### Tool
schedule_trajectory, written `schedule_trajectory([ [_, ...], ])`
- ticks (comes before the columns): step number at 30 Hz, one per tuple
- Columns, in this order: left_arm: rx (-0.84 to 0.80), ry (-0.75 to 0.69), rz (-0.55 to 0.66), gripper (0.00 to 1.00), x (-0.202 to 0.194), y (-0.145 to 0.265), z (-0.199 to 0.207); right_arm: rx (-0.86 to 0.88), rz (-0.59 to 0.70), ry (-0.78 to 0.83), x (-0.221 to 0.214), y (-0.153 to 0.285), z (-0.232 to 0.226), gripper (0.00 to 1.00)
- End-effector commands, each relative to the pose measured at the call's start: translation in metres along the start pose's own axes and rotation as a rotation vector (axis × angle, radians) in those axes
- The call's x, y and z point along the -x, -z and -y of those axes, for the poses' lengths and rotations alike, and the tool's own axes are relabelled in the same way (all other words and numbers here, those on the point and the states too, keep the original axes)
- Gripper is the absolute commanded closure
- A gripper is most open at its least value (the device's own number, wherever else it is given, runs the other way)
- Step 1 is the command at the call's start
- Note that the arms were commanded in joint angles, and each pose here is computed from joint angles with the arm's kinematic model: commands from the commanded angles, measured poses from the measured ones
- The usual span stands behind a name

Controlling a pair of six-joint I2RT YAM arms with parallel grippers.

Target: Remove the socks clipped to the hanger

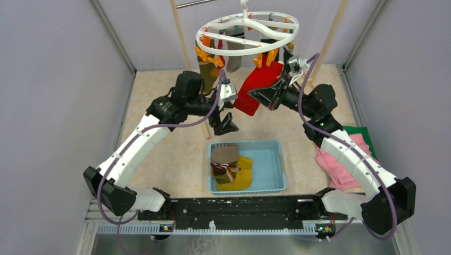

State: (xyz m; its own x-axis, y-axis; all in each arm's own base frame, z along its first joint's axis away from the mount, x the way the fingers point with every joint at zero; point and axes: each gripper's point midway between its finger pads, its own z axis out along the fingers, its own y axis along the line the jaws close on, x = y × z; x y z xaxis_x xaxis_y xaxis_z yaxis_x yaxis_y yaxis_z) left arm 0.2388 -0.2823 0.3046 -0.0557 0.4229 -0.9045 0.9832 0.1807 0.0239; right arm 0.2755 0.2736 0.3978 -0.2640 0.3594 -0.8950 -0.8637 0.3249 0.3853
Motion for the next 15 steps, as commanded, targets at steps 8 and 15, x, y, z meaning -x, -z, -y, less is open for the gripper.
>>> schedule_trajectory([
  [8, 0.0, -0.015, 0.19, 0.04, 0.078, -0.005, -0.026, 0.129, -0.022, -0.09, 0.001, -0.014, -0.044, 1.0],
  [15, -0.07, -0.036, 0.179, 0.12, 0.068, -0.004, -0.011, 0.131, -0.04, -0.126, -0.001, -0.014, -0.046, 1.0],
])
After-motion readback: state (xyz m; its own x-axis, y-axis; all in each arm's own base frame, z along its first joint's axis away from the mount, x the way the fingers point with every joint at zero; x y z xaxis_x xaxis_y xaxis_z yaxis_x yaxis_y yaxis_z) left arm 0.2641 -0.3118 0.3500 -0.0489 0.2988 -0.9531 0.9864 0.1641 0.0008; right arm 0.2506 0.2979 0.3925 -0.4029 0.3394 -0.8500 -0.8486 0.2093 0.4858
